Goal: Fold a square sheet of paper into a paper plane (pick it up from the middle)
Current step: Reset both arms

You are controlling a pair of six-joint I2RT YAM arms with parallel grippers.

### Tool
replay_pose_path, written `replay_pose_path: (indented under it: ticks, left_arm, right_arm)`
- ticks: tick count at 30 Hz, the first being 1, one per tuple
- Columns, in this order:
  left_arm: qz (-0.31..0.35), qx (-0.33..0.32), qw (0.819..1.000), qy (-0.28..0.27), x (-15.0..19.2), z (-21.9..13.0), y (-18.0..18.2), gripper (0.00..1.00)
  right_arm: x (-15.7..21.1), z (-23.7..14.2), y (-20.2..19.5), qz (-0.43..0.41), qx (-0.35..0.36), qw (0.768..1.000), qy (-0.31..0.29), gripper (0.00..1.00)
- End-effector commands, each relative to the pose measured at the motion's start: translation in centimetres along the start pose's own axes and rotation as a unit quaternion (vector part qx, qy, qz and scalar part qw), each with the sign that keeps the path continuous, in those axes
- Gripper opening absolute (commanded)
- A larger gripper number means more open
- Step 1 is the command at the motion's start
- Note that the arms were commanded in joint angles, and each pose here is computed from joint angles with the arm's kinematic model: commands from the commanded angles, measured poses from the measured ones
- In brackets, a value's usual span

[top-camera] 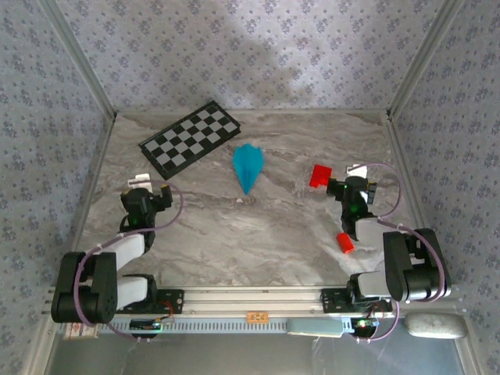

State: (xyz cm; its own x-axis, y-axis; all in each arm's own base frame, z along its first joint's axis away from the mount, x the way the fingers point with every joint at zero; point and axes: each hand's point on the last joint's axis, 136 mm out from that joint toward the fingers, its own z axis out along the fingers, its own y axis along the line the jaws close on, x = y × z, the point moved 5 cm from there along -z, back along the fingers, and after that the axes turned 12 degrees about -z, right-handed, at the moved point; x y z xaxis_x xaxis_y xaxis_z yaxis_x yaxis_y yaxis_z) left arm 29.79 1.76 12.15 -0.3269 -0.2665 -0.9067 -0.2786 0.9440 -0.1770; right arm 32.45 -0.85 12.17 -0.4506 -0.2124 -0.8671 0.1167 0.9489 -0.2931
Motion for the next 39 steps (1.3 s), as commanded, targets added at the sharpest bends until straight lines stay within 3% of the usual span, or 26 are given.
replay_pose_path:
  ticks: [1, 11, 18, 39]
  left_arm:
    - [0.004, 0.088, 0.995, -0.052, -1.8, 0.3, -1.7, 1.00]
    - [0.013, 0.096, 0.995, -0.024, 0.0, 3.7, -1.8, 1.00]
    - [0.018, 0.023, 1.000, -0.002, -0.4, 5.1, -1.4, 1.00]
    - [0.014, 0.030, 0.999, 0.004, -0.5, 5.3, -1.4, 1.00]
  right_arm:
    - [-0.7, 0.3, 0.1, -0.026, -0.021, 0.998, -0.054, 1.00]
    - [0.8, 2.1, 0.2, -0.013, -0.033, 0.998, -0.044, 1.00]
    - [0.8, 2.6, -0.4, 0.003, -0.038, 0.999, -0.027, 1.00]
    - [0.8, 2.7, -0.4, 0.003, -0.038, 0.999, -0.026, 1.00]
